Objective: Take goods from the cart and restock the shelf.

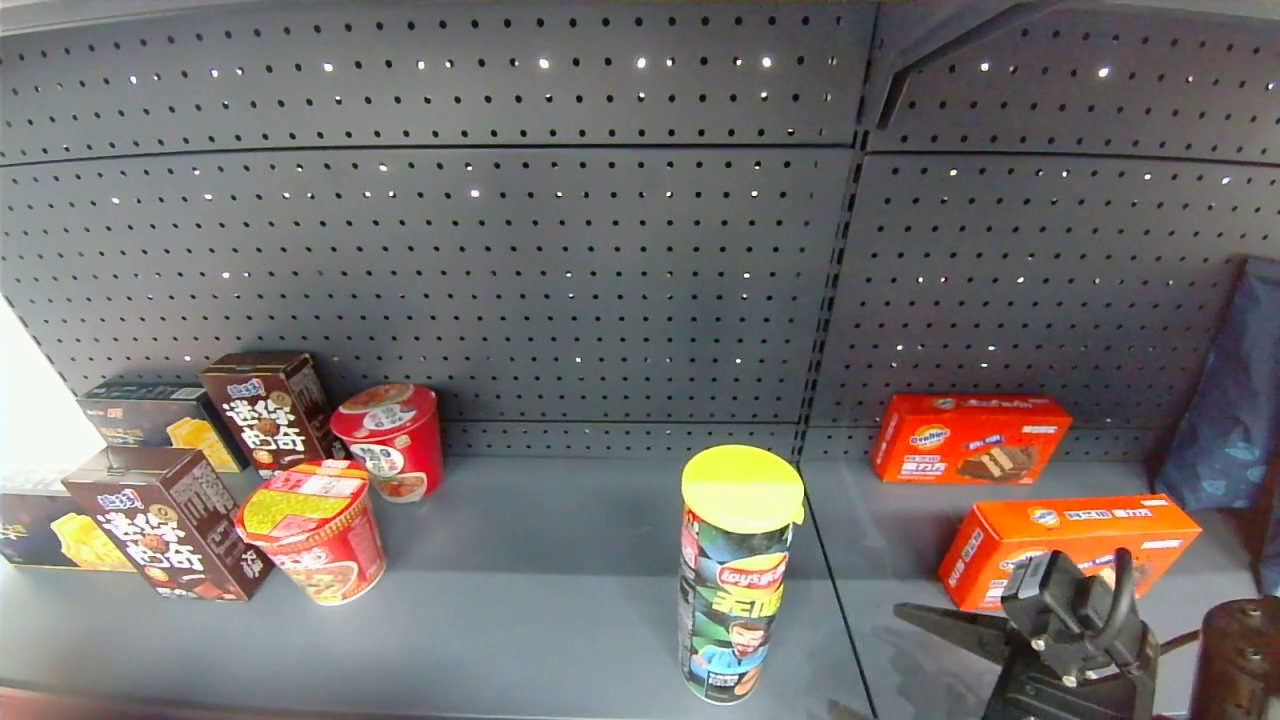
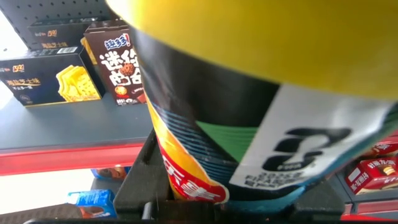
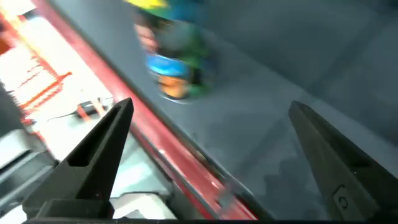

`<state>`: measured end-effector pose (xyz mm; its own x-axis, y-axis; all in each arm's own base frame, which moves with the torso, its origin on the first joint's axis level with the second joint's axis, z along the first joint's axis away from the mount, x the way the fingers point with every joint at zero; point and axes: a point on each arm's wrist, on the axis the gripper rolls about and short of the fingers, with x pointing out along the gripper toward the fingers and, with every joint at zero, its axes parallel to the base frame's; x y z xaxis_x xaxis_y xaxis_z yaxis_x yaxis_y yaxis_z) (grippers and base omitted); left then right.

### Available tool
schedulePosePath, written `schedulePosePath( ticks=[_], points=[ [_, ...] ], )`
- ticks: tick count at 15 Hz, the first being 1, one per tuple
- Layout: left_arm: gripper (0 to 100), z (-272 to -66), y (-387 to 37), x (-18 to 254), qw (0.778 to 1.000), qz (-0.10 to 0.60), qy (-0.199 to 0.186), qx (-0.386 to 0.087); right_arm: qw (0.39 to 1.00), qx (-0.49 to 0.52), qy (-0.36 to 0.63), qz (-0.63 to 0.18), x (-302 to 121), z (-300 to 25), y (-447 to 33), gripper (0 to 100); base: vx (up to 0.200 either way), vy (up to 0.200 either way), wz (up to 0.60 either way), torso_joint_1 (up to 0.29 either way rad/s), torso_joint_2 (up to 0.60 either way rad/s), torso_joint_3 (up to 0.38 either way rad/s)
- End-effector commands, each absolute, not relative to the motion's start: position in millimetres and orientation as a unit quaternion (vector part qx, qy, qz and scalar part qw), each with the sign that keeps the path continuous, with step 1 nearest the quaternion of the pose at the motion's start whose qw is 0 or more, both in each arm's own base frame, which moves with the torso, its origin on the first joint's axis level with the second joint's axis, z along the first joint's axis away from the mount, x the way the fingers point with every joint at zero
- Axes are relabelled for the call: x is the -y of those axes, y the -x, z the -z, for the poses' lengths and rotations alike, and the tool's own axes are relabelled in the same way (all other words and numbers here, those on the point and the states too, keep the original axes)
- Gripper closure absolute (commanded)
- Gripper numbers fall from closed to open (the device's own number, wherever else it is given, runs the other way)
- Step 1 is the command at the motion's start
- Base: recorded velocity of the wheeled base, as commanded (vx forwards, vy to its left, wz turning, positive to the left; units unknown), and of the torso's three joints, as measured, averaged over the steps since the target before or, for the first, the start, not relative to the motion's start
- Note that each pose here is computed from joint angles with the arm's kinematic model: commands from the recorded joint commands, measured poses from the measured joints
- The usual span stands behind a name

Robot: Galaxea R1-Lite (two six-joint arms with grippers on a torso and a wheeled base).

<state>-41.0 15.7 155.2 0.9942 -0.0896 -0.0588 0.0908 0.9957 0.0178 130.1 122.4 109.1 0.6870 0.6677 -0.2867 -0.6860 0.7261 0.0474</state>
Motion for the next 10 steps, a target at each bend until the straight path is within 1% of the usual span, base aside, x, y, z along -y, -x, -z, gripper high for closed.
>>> schedulePosePath(
  ticks=[1,5,7,10],
  points=[
    [100,-156,41,-16,0.998,0.045,-0.011,-0.029,0.93,-0.12,0.023,-0.346,-116,-119,-131,0,0.0,0.0,0.0,0.0,0.0,0.0],
    [100,-156,41,-16,0.999,0.045,-0.01,-0.027,0.942,-0.133,0.034,-0.306,-141,-121,-164,0,0.0,0.0,0.0,0.0,0.0,0.0],
    [100,-157,41,-16,0.999,0.045,-0.009,-0.027,0.941,-0.145,0.039,-0.302,-150,-115,-176,0,0.0,0.0,0.0,0.0,0.0,0.0],
    [100,-157,41,-16,0.999,0.047,-0.009,-0.027,0.94,-0.158,0.045,-0.3,-155,-108,-182,0,0.0,0.0,0.0,0.0,0.0,0.0]
  ],
)
